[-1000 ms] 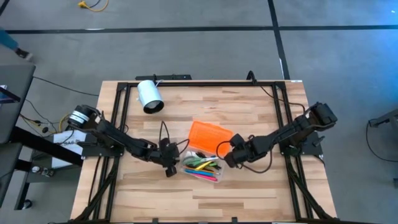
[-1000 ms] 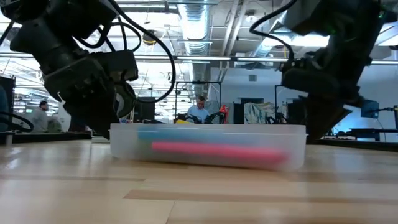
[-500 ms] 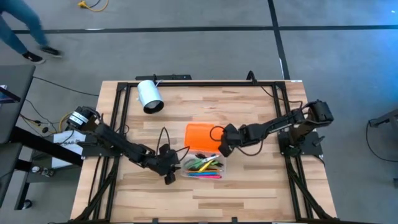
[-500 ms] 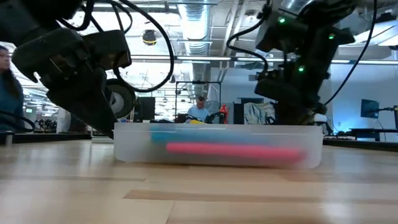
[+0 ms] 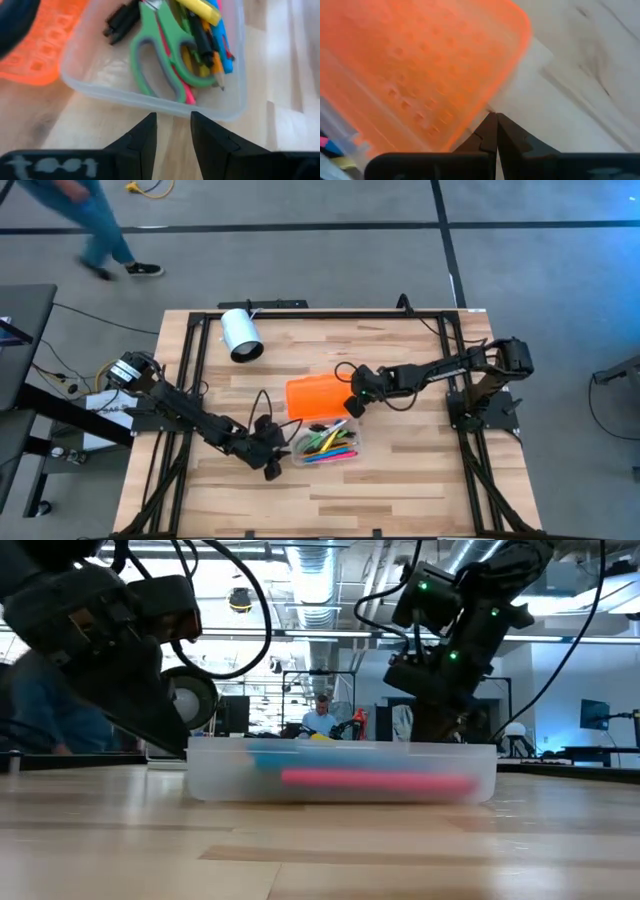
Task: Pick & place school supplies into a supply box
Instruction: Close the orange supply box
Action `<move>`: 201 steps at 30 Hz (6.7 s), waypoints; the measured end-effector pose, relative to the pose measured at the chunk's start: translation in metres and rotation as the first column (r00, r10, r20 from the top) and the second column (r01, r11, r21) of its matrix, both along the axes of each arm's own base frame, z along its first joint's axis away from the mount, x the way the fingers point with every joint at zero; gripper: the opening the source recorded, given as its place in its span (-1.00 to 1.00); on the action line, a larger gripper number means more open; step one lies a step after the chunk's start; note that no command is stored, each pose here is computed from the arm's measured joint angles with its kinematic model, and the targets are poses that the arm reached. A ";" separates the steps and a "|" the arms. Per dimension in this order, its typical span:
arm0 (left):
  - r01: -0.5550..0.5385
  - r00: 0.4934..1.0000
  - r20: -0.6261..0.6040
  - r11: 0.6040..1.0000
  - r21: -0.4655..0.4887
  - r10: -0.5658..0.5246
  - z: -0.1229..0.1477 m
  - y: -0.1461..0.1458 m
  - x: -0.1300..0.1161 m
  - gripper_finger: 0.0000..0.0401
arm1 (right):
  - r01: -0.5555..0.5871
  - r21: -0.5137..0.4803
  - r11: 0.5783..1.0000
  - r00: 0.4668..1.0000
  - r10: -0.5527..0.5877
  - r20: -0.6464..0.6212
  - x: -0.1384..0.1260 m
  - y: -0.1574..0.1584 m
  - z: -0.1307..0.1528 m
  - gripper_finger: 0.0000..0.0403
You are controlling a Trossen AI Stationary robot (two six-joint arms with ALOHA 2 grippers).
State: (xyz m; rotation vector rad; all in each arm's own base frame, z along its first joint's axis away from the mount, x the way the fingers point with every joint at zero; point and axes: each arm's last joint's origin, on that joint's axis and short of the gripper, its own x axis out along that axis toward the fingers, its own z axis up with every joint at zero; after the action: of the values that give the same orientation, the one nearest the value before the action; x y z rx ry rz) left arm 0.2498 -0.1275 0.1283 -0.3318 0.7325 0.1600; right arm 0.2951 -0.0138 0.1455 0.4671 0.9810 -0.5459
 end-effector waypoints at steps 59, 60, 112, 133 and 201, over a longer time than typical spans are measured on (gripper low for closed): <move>-0.312 0.926 -0.156 0.928 0.204 0.345 -0.016 0.122 0.011 -0.47 | -0.315 0.101 0.944 0.903 0.265 0.338 -0.023 0.184 0.009 -1.00; -0.321 0.924 -0.153 0.927 0.195 0.352 -0.017 0.123 0.011 -0.47 | -0.311 0.097 0.945 0.909 0.266 0.322 -0.024 0.183 0.008 -1.00; -0.168 0.983 -0.060 0.983 0.077 0.173 -0.009 0.117 0.023 -0.47 | -0.109 0.011 0.994 0.992 0.109 0.056 -0.036 0.180 -0.035 -1.00; -0.183 0.981 0.121 0.934 0.307 0.152 0.043 0.118 0.012 -0.91 | -0.039 -0.017 0.999 0.998 0.040 0.051 -0.056 0.193 -0.038 -1.00; -0.035 0.960 -0.279 0.999 0.006 0.035 0.008 0.067 0.057 -1.00 | 0.118 -0.114 0.987 0.993 -0.115 0.027 -0.056 0.172 -0.040 -1.00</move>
State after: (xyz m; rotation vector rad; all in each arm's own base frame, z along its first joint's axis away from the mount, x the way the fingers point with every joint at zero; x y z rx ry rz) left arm 0.3067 -0.0609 0.1367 -0.3245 1.0061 0.2442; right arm 0.2396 0.1577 0.1058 0.4278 0.9010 -0.6979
